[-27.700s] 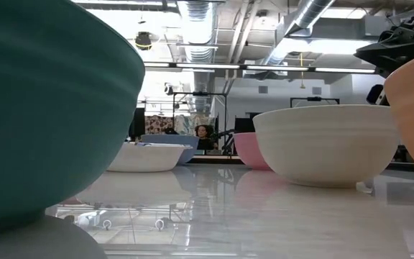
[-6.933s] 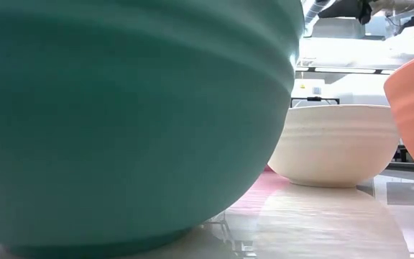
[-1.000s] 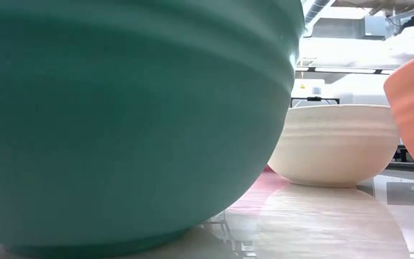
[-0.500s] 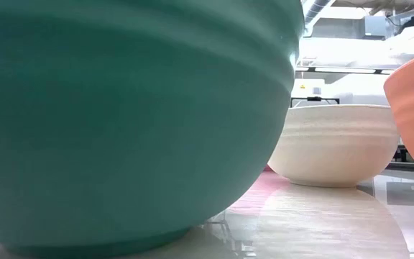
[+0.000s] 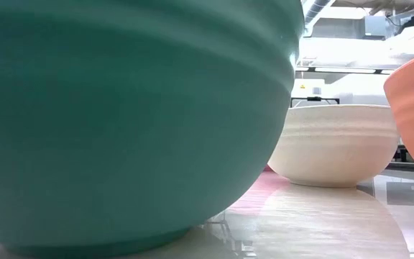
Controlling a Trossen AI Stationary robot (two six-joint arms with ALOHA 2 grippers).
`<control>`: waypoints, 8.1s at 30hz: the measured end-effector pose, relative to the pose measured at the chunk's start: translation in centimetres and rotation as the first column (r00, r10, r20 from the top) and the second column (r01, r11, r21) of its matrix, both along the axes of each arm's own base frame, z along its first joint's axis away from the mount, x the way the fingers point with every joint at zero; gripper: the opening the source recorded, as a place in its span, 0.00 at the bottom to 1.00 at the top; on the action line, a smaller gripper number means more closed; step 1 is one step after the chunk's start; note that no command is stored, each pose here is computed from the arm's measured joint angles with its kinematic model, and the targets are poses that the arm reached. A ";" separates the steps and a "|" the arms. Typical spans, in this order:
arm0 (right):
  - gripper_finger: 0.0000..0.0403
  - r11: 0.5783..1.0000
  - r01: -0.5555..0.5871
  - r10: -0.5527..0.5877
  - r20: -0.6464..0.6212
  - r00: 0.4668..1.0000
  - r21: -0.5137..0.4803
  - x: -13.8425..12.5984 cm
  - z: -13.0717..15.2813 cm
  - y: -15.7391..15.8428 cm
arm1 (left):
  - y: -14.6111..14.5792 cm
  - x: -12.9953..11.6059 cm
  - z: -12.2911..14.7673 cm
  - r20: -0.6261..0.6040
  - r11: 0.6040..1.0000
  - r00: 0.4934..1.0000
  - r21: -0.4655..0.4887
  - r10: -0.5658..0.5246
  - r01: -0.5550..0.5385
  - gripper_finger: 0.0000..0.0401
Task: Nest bowls inside each other
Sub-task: Stack the blue patterned bowl on top of the blue patterned bowl, then stack the red bowl on top of the blue patterned bowl
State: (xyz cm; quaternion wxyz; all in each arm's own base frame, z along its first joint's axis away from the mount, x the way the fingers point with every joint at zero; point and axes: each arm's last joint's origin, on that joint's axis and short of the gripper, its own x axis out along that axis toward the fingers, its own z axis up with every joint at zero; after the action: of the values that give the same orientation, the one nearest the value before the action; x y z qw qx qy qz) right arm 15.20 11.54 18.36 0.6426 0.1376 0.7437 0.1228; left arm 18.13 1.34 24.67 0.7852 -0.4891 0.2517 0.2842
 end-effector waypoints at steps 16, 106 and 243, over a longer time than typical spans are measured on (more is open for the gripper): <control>0.02 0.972 0.226 -0.229 0.051 0.972 0.064 -1.7 3.5 -3.4 | 0.1 0.0 0.0 -0.001 1.000 1.000 0.015 0.017 -0.017 0.59; 0.02 0.836 0.537 -0.494 0.576 0.651 0.111 27.8 6.5 -21.0 | 1.9 -6.7 5.0 0.356 0.899 0.878 0.179 0.319 -0.399 0.59; 0.23 0.966 0.249 -0.089 0.806 0.585 -0.073 22.4 10.9 -17.2 | 1.3 -1.8 -0.1 -0.596 0.803 0.788 0.389 -0.154 0.452 0.59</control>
State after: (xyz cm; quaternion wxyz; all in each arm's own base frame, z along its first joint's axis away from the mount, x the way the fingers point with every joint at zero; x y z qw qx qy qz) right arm 37.59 -5.65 29.31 0.9244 0.0806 0.3704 0.0422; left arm 16.33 2.61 24.53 0.8196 -0.1137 0.4540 0.3304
